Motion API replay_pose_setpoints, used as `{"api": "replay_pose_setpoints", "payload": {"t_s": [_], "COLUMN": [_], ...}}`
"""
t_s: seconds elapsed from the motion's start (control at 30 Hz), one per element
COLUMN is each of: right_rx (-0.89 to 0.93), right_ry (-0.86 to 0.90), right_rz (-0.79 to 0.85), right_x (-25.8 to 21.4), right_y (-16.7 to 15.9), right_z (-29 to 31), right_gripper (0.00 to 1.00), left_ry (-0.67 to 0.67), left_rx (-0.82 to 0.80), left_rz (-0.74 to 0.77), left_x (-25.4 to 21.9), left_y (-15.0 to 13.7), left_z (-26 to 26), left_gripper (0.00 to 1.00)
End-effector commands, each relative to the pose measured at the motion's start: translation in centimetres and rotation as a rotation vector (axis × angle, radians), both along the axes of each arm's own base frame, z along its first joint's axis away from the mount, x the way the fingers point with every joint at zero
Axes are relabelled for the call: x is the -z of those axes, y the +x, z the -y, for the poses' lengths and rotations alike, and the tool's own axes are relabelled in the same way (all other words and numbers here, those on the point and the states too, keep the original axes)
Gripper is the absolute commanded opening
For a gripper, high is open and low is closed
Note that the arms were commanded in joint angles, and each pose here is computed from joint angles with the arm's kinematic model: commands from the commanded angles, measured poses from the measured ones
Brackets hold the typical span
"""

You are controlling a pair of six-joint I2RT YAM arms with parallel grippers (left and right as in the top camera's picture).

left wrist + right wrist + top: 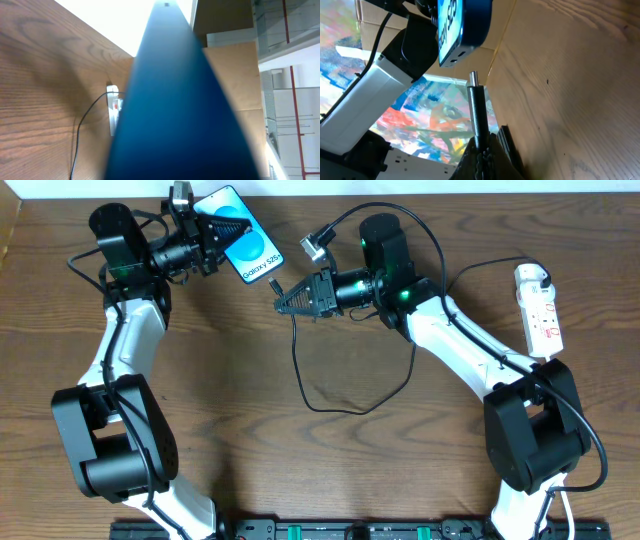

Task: Plug charger to phone and switch on socket

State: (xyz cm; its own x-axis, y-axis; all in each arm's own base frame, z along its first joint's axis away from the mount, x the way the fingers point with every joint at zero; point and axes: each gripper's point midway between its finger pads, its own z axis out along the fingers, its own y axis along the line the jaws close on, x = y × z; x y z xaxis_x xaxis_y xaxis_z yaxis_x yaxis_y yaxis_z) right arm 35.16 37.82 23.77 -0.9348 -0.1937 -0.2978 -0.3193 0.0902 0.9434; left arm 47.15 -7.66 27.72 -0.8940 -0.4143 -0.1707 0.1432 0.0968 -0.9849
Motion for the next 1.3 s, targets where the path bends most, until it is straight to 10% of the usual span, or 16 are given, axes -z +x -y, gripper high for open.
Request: {"api": "replay_pose_setpoints", "payload": {"t_s": [0.0, 1.27], "right_rx": [-0.027, -0.030], "right_ry": [0.017, 0.037], "right_rz": [0.024, 0.046], "right_x": [-0.71, -1.19], "right_y": [-0.59, -0.26], "right_z": [-0.08, 0.36], "right_gripper": [0.01, 0.01], "left_ry": [0.014, 0.017], "left_rx": [-0.003, -0.040], "left_rz": [0.049, 0.049], "left_x": [-1.16, -1.13], "left_y": [-0.04, 0.53], "left_z": [-0.07, -0.38], "left_gripper": [0.07, 0.07]}}
